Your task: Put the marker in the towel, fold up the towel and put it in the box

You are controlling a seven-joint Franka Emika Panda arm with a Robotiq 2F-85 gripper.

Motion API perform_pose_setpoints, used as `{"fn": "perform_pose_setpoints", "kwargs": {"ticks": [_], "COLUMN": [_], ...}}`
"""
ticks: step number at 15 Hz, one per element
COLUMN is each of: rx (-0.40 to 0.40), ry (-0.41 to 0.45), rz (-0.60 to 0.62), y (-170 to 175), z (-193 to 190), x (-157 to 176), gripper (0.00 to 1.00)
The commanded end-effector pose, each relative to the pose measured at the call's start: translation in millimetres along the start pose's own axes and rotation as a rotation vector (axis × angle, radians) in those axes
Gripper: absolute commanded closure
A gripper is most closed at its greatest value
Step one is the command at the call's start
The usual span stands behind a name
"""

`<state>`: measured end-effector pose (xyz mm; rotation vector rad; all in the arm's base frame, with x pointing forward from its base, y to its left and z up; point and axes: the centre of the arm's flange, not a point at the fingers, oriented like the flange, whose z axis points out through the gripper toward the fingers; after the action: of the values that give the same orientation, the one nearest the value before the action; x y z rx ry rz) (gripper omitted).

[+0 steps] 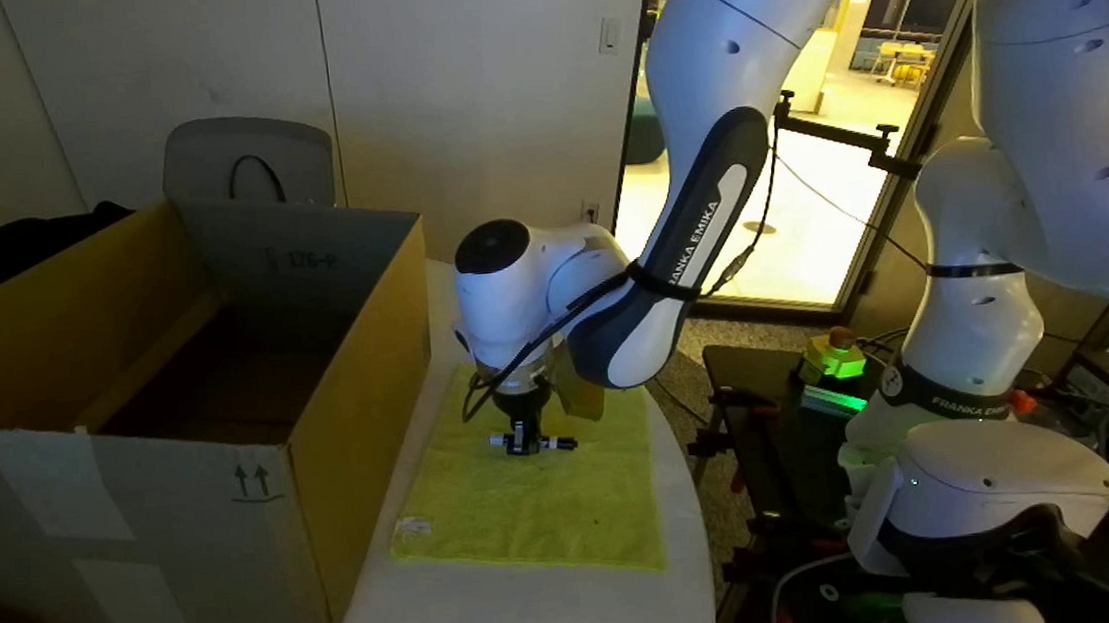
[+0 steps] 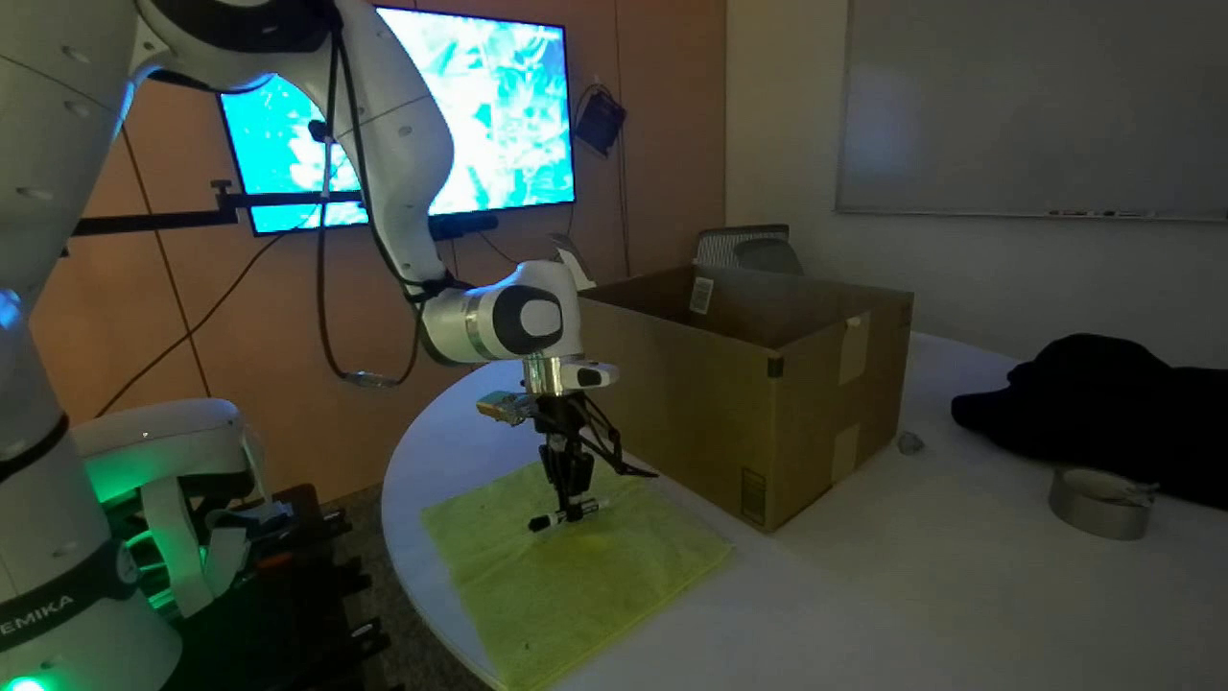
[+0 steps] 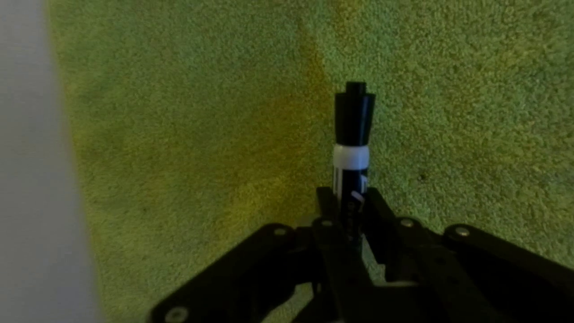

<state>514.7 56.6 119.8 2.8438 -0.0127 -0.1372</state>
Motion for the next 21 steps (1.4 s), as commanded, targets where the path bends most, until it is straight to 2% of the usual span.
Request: {"fn": "perform_pose_setpoints", "kwargs": {"ticks": [1, 2, 3, 7, 10, 15, 21], "rx": [0.001, 0.001, 0.002, 0.003, 0.025, 0.071, 0.195], "ry": [0.001, -0.001, 0.001, 0.007, 0.034, 0.088, 0.121], "rz": [0.028, 0.033, 0.036, 0.060, 0.063, -0.015, -0.207], "y": [3, 4, 5, 10, 7, -11, -52], "z": [9, 10, 9, 3, -13, -30, -22], "x": [-2, -2, -2, -9, -28, -69, -112], "gripper": [0.83, 0.55, 0.54, 0.25, 0.03, 0.00, 0.00]}}
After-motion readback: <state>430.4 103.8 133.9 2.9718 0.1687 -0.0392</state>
